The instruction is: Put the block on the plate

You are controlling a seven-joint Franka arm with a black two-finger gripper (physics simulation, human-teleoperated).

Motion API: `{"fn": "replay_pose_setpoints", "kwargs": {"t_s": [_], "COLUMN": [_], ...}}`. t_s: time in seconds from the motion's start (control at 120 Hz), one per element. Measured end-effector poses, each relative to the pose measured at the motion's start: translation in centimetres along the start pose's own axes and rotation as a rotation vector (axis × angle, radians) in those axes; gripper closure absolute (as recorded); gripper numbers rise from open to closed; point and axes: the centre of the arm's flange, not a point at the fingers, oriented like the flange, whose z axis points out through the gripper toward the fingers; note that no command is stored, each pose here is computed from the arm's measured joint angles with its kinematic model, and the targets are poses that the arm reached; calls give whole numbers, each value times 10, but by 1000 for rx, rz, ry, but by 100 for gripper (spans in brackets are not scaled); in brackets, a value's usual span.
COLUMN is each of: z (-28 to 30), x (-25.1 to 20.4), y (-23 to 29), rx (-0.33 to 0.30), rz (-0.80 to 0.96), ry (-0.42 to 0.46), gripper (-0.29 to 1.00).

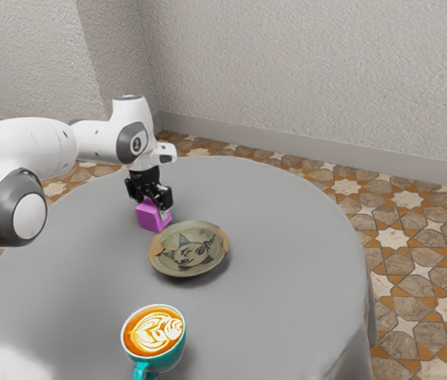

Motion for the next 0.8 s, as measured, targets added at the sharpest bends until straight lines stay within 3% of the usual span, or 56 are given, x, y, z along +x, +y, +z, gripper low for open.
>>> {"fn": "replay_pose_setpoints", "kwargs": {"t_s": [0.367, 0.567, 0.8], "z": [-31, -83, -98], "x": [-1, -2, -29], "y": [9, 52, 101], "rx": [28, 62, 59], "rz": [26, 86, 124], "ry": [23, 64, 32], "gripper": [26, 26, 27]}}
